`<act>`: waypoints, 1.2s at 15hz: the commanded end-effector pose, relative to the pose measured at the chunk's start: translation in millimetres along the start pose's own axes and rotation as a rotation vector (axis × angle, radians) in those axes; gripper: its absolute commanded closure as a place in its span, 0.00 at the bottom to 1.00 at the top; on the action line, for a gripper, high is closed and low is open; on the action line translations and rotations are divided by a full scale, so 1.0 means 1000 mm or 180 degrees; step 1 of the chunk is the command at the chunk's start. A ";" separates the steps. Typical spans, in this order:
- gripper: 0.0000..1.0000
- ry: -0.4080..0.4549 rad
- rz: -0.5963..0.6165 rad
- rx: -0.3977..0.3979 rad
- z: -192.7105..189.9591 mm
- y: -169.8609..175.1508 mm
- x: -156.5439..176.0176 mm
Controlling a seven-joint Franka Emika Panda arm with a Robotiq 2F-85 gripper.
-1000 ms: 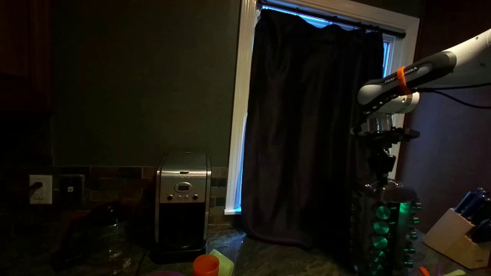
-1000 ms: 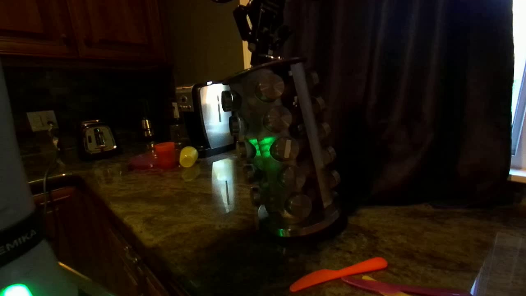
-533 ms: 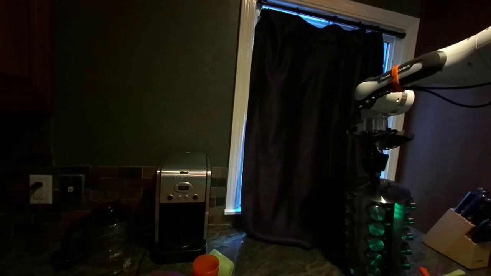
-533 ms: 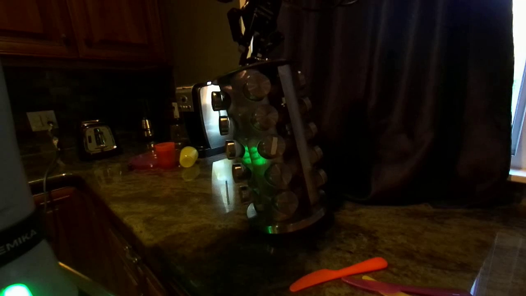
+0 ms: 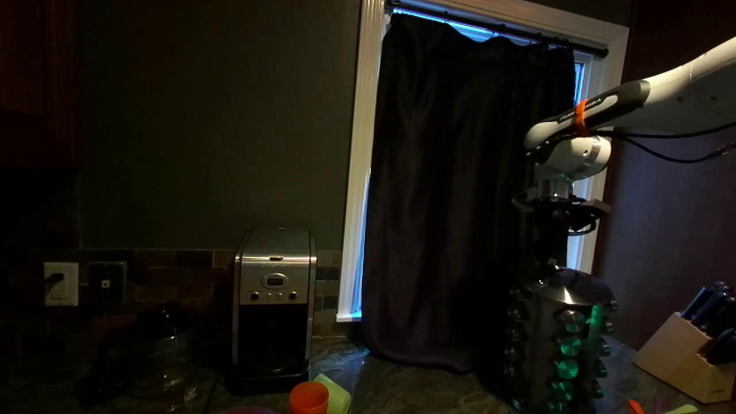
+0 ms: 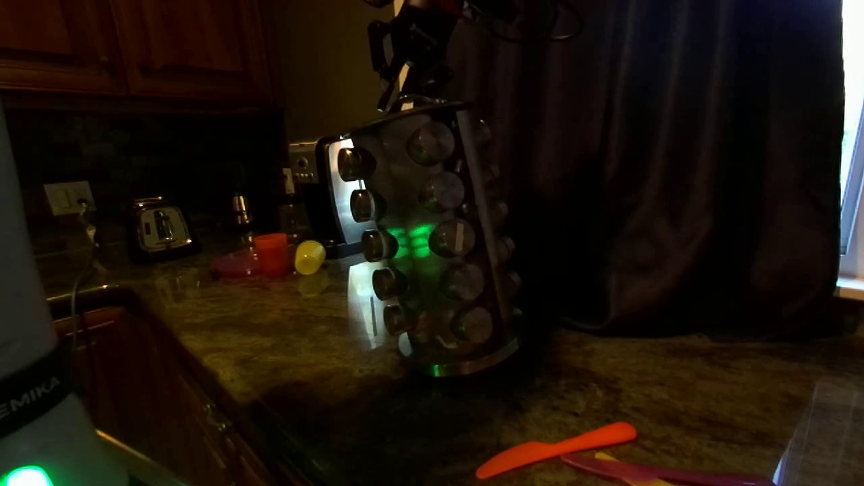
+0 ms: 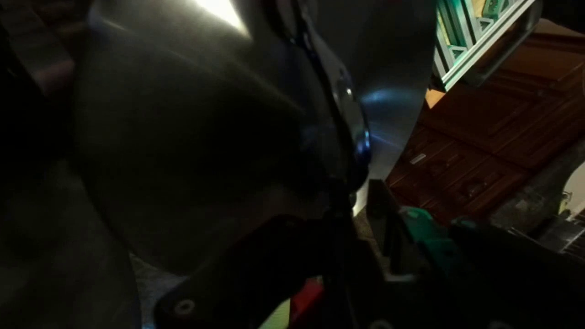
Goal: Move the seasoning rack to the left
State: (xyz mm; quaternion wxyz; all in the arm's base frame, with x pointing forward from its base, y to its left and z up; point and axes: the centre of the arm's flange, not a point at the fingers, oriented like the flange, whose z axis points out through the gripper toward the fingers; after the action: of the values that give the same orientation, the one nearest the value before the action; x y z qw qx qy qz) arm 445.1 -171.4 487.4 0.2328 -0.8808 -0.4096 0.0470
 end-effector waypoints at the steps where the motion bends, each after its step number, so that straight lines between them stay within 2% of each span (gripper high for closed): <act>1: 0.95 0.0126 0.0116 0.0323 -0.002 0.002 0.009; 7: 0.95 0.0199 0.0168 0.0367 0.001 0.007 0.014; 11: 0.95 0.0288 0.0212 0.0298 -0.001 0.007 0.018; 15: 0.95 0.0299 0.0355 0.0091 -0.004 -0.002 0.023; 18: 0.95 0.0379 0.0625 -0.0117 -0.014 -0.001 0.024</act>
State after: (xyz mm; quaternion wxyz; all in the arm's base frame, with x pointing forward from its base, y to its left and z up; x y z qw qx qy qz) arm 465.2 -161.8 493.8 0.2565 -0.9018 -0.3466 0.0289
